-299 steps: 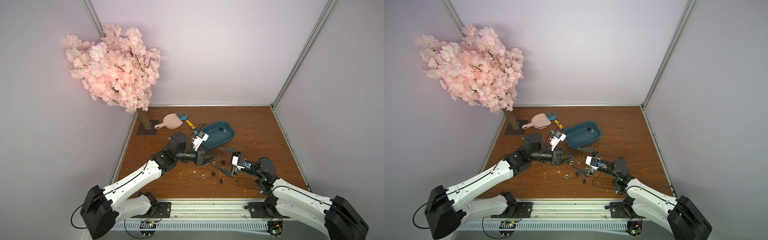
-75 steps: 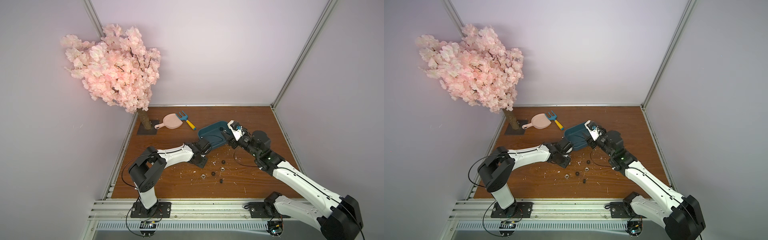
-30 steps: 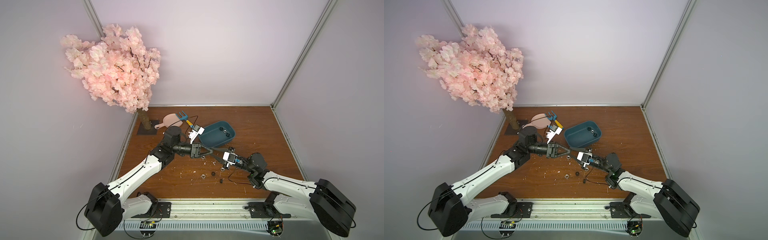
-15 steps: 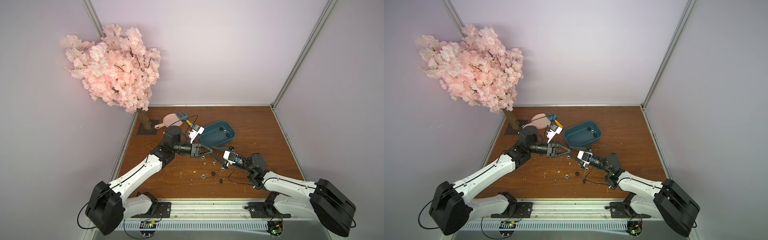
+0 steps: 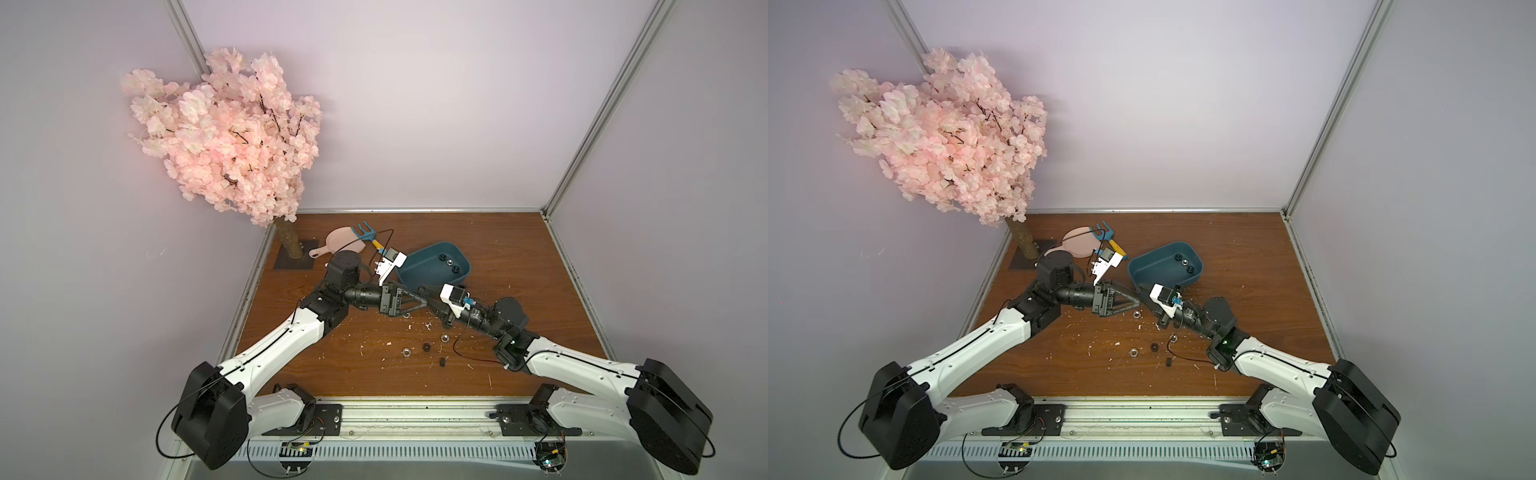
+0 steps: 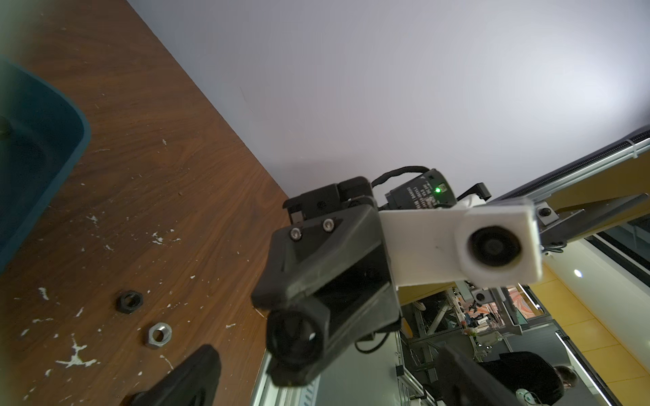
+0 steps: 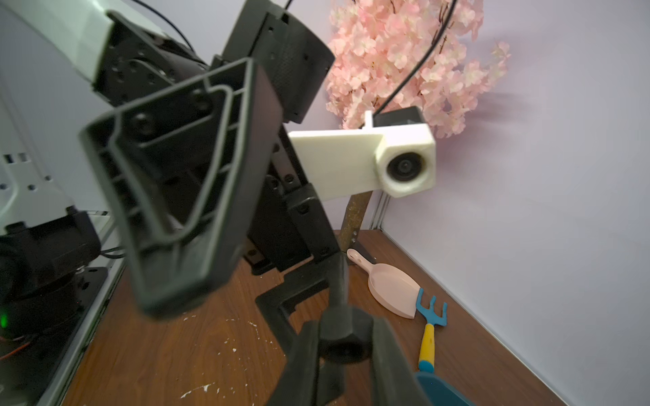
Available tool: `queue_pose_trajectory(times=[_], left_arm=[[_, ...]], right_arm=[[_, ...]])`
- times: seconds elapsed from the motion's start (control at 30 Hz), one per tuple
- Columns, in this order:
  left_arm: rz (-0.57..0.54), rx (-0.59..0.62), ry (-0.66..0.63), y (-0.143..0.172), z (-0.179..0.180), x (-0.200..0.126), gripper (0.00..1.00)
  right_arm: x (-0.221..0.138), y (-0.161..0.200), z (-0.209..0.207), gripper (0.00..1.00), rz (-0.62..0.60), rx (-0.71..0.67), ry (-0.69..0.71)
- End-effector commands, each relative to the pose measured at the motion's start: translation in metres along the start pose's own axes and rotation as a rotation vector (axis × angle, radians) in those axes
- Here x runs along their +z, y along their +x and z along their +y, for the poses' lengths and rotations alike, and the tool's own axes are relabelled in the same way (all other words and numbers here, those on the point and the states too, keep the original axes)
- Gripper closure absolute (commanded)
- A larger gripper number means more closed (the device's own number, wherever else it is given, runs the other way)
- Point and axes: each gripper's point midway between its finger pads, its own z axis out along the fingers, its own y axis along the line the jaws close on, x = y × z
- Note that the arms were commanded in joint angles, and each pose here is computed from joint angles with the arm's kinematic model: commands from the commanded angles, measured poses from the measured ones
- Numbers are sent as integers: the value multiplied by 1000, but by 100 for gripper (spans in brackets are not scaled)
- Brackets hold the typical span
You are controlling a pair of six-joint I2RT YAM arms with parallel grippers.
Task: Put the nuts on the desktop into the storage box
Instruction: Pick up the nut from the center of the board, then place the nut in the storage box.
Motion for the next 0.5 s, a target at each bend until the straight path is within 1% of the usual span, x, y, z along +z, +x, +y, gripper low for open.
queue_pose_trajectory(times=[0.0, 0.07, 0.2, 0.23, 0.33, 0.47], left_arm=[[-54, 24, -68, -7, 15, -15, 0], [-65, 20, -143, -7, 30, -20, 0], [-21, 48, -467, 3, 81, -35, 0], [3, 61, -521, 8, 89, -37, 0], [53, 92, -611, 17, 101, -39, 0], [130, 124, -727, 32, 119, -40, 0]], right_arm=[[8, 11, -34, 90, 144, 140, 134], [11, 26, -52, 90, 235, 221, 191], [13, 66, -97, 91, 420, 445, 344], [12, 77, -104, 91, 473, 481, 369], [8, 110, -123, 91, 618, 529, 456], [-3, 147, -141, 94, 816, 521, 582]])
